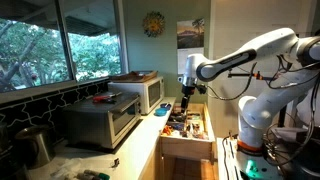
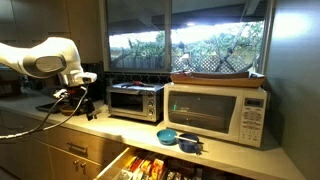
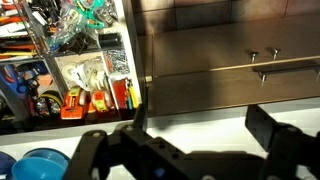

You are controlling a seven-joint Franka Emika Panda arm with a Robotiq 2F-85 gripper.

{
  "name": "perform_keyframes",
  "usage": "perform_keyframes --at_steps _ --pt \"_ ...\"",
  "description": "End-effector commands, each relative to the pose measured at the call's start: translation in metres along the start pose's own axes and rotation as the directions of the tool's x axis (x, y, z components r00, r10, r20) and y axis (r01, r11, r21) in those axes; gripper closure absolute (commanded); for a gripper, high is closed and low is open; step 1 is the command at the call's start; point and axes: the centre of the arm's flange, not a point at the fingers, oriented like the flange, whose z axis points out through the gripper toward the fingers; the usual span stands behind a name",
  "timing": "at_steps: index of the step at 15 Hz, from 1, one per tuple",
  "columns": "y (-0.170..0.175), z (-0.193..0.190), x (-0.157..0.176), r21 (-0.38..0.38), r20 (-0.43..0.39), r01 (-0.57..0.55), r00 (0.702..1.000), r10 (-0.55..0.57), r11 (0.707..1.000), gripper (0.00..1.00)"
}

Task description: Put the brown marker in the basket

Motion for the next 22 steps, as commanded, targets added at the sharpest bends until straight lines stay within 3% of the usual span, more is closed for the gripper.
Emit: perform_keyframes --at_steps 1,5,6,9,10,12,15,16,18,21,22 --pt "0.0 0.0 0.0 0.0 0.001 0.0 1.0 0.0 1.0 0.0" --pt "-0.007 0.007 0.004 0.007 0.011 0.008 1.0 -0.008 1.0 0.0" --pt "-0.046 0.03 0.023 0.036 0.047 0.036 0.998 -0.038 0.999 0.0" --pt "-0.115 0.046 0.03 0.064 0.058 0.129 0.989 -0.133 0.989 0.0" --pt "-0.142 0.052 0.031 0.034 0.009 0.133 0.991 -0.134 0.99 0.0" --pt "-0.192 0.056 0.051 -0.012 -0.17 0.111 0.979 -0.111 0.994 0.0" --pt "-0.251 0.055 0.089 -0.071 -0.363 0.134 0.92 -0.15 0.988 0.0" --pt "-0.221 0.037 0.044 -0.002 -0.309 0.164 0.938 -0.156 0.987 0.0" --pt "-0.24 0.041 0.061 -0.013 -0.349 0.165 0.924 -0.159 0.986 0.0" --pt "-0.239 0.046 0.075 -0.007 -0.344 0.155 0.927 -0.148 0.988 0.0" --pt "-0.248 0.059 0.085 -0.005 -0.318 0.112 0.942 -0.108 0.994 0.0"
